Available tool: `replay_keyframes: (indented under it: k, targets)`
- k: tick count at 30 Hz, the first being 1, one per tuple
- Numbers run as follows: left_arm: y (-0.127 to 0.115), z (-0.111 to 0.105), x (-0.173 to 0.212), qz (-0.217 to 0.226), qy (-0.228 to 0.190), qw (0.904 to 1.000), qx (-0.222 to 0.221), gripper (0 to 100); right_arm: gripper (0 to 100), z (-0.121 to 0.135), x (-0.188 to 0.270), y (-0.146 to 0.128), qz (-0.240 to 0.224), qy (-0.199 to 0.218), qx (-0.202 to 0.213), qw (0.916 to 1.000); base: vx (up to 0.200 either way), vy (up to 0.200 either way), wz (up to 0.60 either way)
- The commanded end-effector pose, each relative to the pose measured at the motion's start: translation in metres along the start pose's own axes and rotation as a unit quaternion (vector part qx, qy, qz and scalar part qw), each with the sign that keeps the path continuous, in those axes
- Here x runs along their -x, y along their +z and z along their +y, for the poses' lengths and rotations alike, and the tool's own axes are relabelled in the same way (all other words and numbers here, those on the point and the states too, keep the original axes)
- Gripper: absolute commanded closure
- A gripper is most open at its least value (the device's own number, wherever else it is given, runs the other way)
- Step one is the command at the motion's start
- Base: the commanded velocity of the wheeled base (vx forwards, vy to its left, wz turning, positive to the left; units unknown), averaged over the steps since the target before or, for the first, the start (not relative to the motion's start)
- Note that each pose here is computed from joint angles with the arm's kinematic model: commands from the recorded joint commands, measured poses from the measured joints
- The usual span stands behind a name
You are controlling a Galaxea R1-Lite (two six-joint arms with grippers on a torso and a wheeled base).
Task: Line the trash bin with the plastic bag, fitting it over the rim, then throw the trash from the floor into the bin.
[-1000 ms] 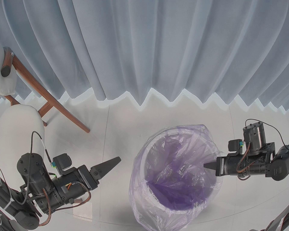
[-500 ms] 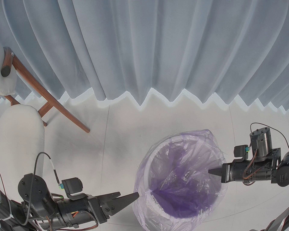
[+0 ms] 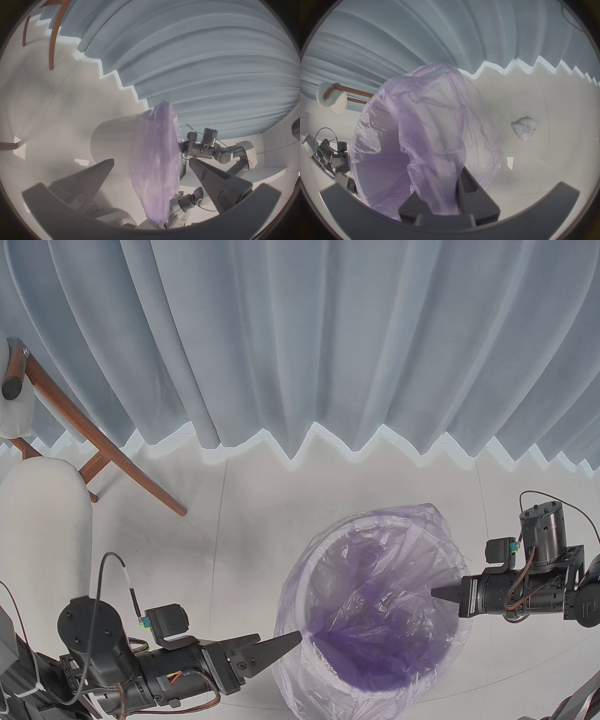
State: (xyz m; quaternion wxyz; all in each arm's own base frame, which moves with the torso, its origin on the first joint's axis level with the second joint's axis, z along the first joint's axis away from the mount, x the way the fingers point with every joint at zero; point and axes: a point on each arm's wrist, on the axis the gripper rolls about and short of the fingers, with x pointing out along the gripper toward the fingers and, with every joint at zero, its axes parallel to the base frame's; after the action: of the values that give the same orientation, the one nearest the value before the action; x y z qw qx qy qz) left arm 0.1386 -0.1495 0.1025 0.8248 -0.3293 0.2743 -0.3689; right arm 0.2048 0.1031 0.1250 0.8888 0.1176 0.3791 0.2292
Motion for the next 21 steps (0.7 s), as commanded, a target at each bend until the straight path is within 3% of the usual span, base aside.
replay_keyframes:
  k: [1,5,6,21]
  targets:
    - [0.003,0.004,-0.013,-0.009,0.014,0.9999,0.003,0,100,0.001,-0.001,-0.001,0.001,0.003,0.001,1.0,0.0,0.0,0.0]
    - [0.011,0.012,-0.023,-0.025,0.031,0.9992,0.007,0,100,0.002,-0.001,0.001,-0.001,0.004,0.002,1.0,0.0,0.0,0.0]
    - [0.012,0.013,-0.024,-0.028,0.034,0.999,0.007,100,100,0.002,0.0,0.002,-0.003,0.004,0.002,1.0,0.0,0.0,0.0]
    - [0.025,0.023,-0.022,-0.056,0.052,0.9969,0.016,100,100,0.003,0.0,0.003,-0.005,0.007,-0.001,1.0,0.0,0.0,0.0]
